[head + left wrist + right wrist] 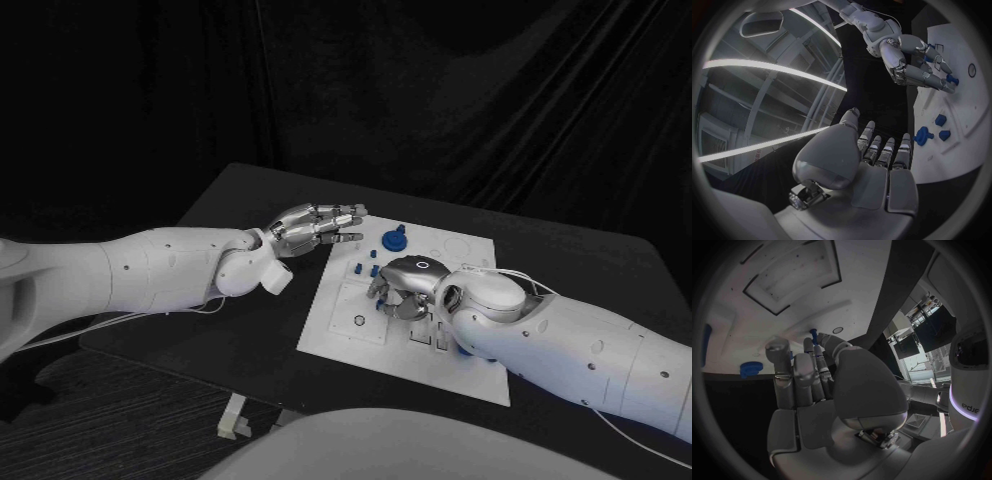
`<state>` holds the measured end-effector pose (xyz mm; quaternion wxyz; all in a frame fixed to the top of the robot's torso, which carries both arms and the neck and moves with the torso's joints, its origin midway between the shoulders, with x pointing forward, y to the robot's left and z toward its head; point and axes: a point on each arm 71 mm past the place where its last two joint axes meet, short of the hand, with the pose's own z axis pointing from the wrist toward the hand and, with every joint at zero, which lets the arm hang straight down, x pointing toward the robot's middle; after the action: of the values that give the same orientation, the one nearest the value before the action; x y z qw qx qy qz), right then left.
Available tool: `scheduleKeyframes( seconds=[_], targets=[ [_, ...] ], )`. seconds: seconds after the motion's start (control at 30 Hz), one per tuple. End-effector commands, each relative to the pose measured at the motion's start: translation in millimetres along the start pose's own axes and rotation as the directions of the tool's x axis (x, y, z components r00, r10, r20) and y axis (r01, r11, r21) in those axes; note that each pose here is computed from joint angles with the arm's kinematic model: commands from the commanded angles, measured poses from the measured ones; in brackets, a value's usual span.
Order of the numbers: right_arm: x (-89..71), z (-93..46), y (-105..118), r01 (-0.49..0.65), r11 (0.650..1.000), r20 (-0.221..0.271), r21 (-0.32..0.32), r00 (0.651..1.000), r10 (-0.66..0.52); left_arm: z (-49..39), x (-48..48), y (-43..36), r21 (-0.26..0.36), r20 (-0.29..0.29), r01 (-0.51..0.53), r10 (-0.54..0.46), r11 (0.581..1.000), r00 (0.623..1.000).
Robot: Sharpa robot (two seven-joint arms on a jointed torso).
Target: Assemble the parts on the task board
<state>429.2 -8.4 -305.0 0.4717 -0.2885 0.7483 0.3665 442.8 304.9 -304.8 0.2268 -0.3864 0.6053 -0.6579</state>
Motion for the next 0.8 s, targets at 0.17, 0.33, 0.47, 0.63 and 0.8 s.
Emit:
scheduleKeyframes(
  seconds=[0.17,0.33,0.47,0.63,0.8],
  targets=[
    [2.3,-0.4,0.6,0.003,1.000,-0.020,0.001,1.000,-0.003,0.9,1.5,0.4,0.009,-0.008,0.015,-0.015,1.000,1.000],
    [2.9,-1.1,-0.3,0.002,1.000,-0.027,0.005,1.000,-0.002,0.7,1.3,0.6,0.007,-0.007,0.015,-0.015,1.000,1.000],
    [3.5,-1.9,-1.6,0.002,1.000,-0.034,0.013,0.999,-0.002,0.7,1.2,0.8,0.006,-0.006,0.015,-0.015,1.000,1.000],
    [3.8,-2.9,-2.9,0.002,1.000,-0.036,0.020,0.999,-0.001,1.1,1.5,1.1,0.006,-0.007,0.015,-0.015,1.000,1.000],
    [3.2,-4.3,-3.9,0.001,1.000,-0.024,0.021,1.000,-0.001,1.3,1.7,1.2,0.006,-0.008,0.016,-0.016,1.000,1.000]
  ],
)
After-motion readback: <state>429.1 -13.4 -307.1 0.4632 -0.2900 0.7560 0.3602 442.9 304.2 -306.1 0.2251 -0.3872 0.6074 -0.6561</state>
